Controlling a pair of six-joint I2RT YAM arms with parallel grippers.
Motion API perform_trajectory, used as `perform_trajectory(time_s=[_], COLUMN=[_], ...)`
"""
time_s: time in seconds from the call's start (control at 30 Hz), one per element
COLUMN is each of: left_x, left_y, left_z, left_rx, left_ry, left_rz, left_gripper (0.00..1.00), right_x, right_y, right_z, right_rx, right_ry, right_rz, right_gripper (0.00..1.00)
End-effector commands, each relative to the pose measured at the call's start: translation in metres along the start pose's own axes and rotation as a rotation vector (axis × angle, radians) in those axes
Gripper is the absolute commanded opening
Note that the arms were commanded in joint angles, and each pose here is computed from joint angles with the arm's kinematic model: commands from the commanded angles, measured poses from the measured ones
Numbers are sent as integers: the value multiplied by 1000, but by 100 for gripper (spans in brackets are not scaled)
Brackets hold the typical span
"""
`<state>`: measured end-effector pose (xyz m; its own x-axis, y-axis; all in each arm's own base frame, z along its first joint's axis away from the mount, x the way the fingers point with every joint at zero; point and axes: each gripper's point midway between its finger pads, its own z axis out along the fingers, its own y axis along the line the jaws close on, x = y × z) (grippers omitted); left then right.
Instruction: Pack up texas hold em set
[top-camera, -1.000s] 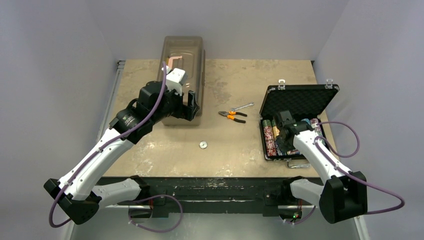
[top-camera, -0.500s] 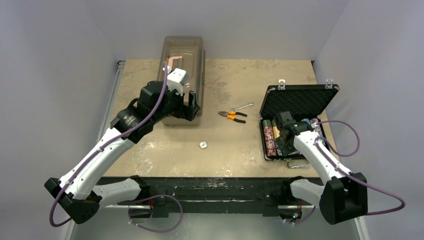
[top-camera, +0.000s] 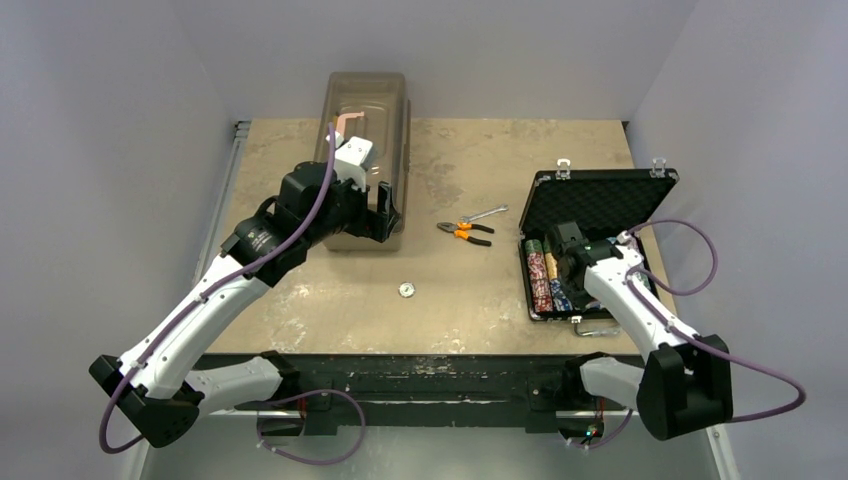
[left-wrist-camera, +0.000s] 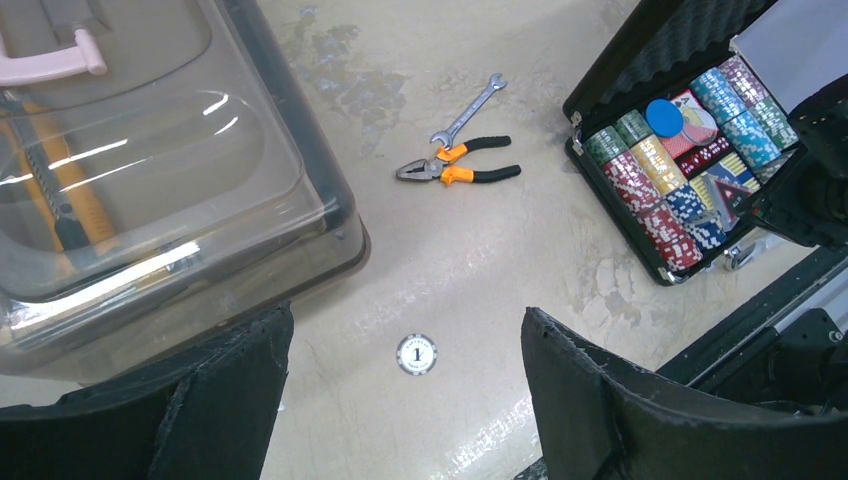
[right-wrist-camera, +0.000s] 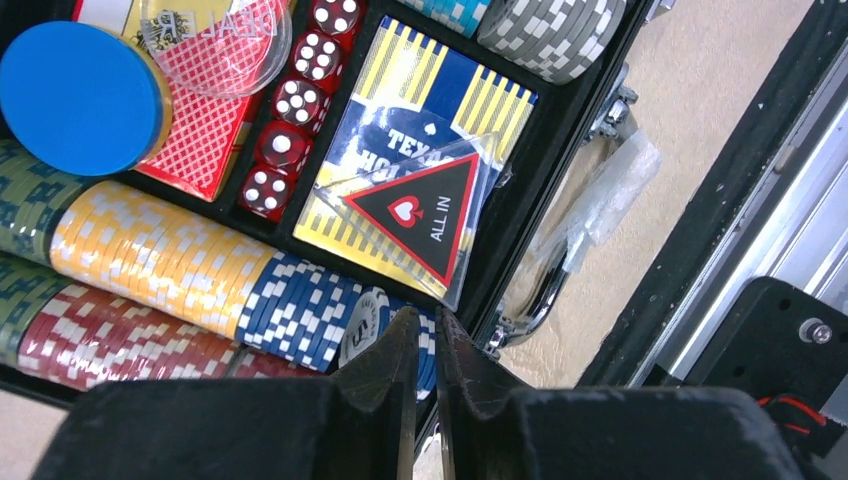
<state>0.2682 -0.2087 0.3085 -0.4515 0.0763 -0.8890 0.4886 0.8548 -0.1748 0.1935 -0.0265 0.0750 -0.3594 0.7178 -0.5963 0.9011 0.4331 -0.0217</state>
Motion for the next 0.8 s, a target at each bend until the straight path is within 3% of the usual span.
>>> perform_trajectory(time_s=[0.0, 0.13, 0.47, 0.77], left_x=[-10, -9, -8, -8], left_y=[-2, -1, -1, -2], left_z=[1, 2, 3, 3], left_rx=[12, 10, 9, 14], left_ry=[-33, -32, -27, -24], left_rz=[18, 19, 20, 20], left_gripper=[81, 81, 81, 81], right_x=[-15, -7, 39, -8], right_y=[11, 19, 21, 22], right_z=[2, 4, 24, 5], right_rx=[-13, -36, -22, -36], right_ry=[-58, -23, 130, -27], right_rz=[-32, -46, -104, -105], right_gripper=[9, 0, 0, 0])
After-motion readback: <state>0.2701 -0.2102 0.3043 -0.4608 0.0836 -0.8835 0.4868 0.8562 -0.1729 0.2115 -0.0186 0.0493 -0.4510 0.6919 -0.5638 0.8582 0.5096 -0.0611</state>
